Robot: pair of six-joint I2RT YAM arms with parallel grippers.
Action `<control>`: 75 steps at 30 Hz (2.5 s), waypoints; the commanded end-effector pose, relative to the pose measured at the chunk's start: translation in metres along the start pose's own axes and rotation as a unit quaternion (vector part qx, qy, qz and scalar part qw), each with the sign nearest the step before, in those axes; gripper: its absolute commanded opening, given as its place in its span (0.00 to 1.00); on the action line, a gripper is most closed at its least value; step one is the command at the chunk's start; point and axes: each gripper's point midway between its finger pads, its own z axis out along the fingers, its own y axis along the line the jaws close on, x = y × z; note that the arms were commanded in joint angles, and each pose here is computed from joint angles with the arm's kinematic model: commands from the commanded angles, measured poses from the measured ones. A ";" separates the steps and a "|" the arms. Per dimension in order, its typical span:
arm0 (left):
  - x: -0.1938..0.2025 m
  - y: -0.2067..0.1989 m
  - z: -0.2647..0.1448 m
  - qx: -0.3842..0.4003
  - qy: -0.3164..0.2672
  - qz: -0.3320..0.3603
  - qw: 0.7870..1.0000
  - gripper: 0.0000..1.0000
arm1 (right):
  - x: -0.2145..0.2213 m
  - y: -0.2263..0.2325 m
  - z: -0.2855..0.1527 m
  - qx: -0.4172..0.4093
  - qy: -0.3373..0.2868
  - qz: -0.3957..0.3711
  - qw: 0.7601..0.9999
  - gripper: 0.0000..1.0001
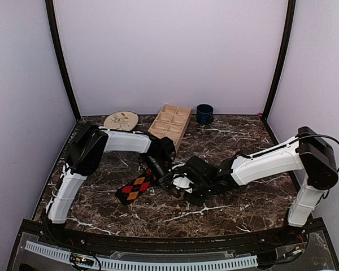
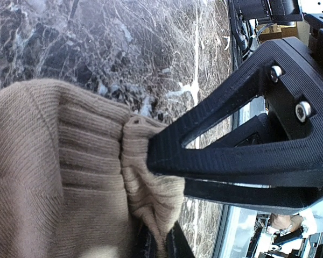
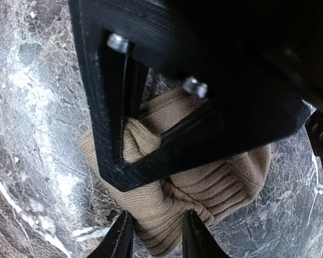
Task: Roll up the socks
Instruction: Roll the sock at the center of the board.
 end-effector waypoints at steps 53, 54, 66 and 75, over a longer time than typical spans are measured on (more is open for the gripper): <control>0.018 0.047 -0.019 -0.149 0.024 -0.096 0.984 0.41 | 0.036 0.011 -0.001 -0.073 0.050 0.121 0.989 0.00; 0.018 0.049 -0.020 -0.157 0.025 -0.095 0.983 0.42 | 0.036 0.012 -0.001 -0.074 0.050 0.122 0.989 0.00; 0.005 0.052 -0.048 -0.180 -0.028 -0.104 0.978 0.42 | 0.020 0.009 0.005 -0.074 0.049 0.117 0.989 0.00; 0.014 0.059 -0.055 -0.197 -0.045 -0.121 0.972 0.42 | 0.022 0.013 0.013 -0.084 0.063 0.111 0.988 0.00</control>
